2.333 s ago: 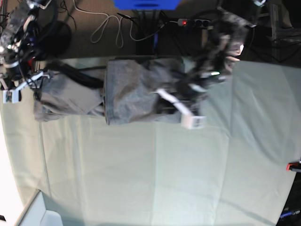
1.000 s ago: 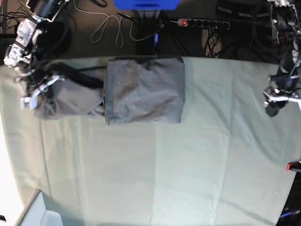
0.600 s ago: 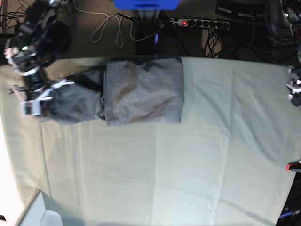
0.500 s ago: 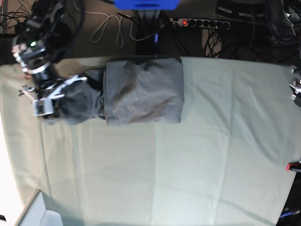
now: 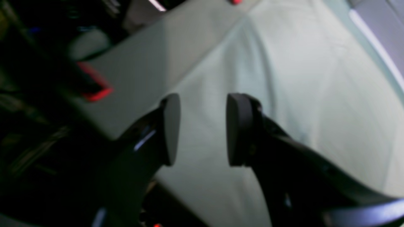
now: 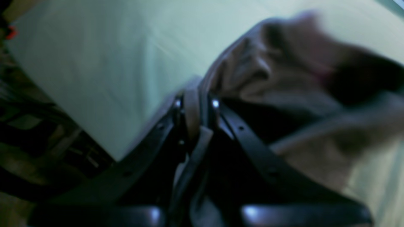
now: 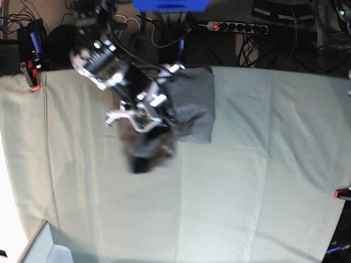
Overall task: Layout the t-shirt on the table in an organized manner, then fold the t-shirt properly
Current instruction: 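Lift the other strip end with the right gripper and fold it onto the middle, then grasp the folded bundle's sides with both grippers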
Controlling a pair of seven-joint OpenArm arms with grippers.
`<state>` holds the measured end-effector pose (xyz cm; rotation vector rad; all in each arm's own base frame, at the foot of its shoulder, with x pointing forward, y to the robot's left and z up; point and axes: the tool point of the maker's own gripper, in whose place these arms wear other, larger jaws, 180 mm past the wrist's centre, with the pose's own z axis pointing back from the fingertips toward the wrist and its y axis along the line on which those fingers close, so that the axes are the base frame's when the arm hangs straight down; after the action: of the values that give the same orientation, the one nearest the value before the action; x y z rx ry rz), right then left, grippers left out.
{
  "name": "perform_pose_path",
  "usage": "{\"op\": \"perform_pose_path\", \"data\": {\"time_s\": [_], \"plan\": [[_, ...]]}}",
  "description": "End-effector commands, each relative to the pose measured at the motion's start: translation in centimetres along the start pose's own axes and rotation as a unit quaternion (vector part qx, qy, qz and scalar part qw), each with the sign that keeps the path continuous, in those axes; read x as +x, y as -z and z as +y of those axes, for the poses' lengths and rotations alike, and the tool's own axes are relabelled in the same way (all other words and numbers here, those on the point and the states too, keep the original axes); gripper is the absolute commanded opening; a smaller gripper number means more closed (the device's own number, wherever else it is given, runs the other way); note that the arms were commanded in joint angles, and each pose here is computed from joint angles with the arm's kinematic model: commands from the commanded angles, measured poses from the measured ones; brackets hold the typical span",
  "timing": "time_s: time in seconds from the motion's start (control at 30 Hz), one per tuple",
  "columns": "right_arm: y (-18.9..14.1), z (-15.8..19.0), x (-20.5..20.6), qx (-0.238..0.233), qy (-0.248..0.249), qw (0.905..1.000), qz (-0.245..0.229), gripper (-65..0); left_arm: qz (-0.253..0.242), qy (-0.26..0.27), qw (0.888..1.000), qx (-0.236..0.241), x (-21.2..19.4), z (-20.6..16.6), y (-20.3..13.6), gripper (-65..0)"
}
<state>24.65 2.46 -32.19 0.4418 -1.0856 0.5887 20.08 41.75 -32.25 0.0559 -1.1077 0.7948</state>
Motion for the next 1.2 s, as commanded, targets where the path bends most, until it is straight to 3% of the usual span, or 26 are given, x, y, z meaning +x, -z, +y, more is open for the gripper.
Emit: {"op": "perform_pose_path", "data": {"time_s": [0.0, 0.37, 0.6, 0.73, 0.83, 0.97, 1.17], "plan": [[0.6, 0.9, 1.7, 0.021, 0.001, 0.9992, -0.033, -65.0, -0.025, 0.007, 1.0, -0.008, 1.7, -0.4, -0.2, -41.2], [5.2, 5.7, -1.0, 0.098, 0.017, 0.995, 0.01, -65.0, -0.019, 0.009, 1.0, -0.003, 1.3, 0.0, -0.4, -41.2], [5.4, 8.4, -3.5, 0.148, -0.011, 0.9879, 0.045, -41.1, -0.019, 0.009, 1.0, -0.003, 1.3, 0.0, -0.4, -41.2], [4.1, 7.7, -1.1, 0.133, -0.022, 0.9908, 0.013, -32.0, -0.019, 0.008, 1.0, -0.006, 1.2, -0.3, -0.3, -41.2], [2.4, 5.9, 0.4, 0.099, -0.028, 0.9947, -0.009, -31.4, -0.016, 0.0, 1.0, -0.006, 0.6, -0.3, -0.3, -41.2], [2.1, 3.9, -0.4, 0.069, -0.017, 0.9975, 0.001, -31.4, -0.023, -0.007, 1.0, -0.017, 0.7, -1.4, -0.4, -41.2], [2.8, 4.5, -3.6, 0.081, 0.007, 0.9959, 0.04, -31.1, -0.037, -0.016, 0.998, -0.047, 0.7, -4.2, -1.3, -41.2]]}}
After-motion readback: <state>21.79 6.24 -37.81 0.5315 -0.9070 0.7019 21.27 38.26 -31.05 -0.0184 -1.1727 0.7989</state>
